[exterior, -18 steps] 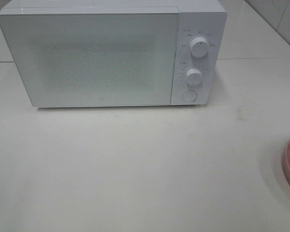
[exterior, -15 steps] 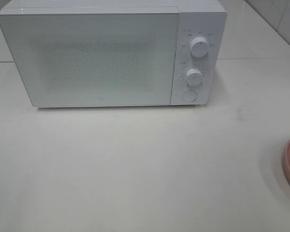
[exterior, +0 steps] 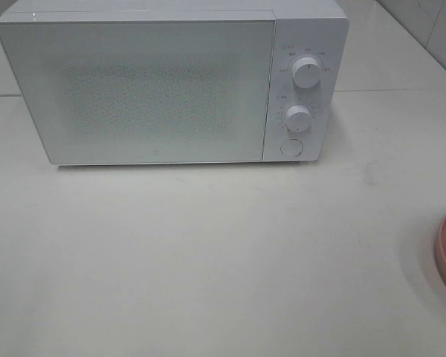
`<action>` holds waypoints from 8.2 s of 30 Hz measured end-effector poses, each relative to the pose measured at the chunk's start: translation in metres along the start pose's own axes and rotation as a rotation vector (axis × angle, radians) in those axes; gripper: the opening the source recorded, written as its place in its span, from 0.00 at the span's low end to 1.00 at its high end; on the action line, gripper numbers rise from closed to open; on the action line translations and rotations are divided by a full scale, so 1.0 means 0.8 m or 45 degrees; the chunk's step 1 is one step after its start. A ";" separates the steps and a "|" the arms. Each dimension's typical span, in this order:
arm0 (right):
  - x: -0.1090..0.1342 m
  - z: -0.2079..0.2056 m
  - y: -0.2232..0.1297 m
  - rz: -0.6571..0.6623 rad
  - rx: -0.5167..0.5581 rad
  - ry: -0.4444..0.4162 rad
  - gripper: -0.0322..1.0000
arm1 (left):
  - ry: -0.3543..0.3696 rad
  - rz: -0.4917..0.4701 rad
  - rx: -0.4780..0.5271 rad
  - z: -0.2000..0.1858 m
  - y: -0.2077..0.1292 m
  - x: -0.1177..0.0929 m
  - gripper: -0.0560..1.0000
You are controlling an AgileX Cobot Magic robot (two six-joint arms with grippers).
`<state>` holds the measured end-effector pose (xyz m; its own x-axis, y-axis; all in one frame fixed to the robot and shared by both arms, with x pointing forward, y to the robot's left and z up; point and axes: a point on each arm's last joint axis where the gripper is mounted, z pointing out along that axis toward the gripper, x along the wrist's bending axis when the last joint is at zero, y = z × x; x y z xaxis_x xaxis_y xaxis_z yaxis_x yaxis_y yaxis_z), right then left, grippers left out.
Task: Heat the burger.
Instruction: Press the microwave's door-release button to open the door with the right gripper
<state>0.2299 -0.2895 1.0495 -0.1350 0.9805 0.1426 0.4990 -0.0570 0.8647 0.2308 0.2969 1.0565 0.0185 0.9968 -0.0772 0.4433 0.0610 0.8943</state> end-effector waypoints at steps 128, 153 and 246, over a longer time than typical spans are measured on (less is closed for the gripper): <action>0.076 0.344 -0.013 -0.187 -0.325 -0.230 0.76 | 0.000 0.000 0.000 0.000 0.000 0.000 0.99; 0.082 0.349 -0.012 0.419 -0.339 -0.137 0.57 | 0.000 0.000 0.000 0.000 0.000 0.000 0.99; 0.073 0.504 -0.008 1.990 -0.233 -0.067 0.04 | 0.000 0.000 0.000 0.000 0.000 0.000 0.99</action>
<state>0.5637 -0.1560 0.8578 0.4255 -0.0628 0.9028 0.0043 -0.9974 -0.0715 0.2308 0.2969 1.0565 0.0185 0.9968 -0.0772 0.4433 0.0610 0.8943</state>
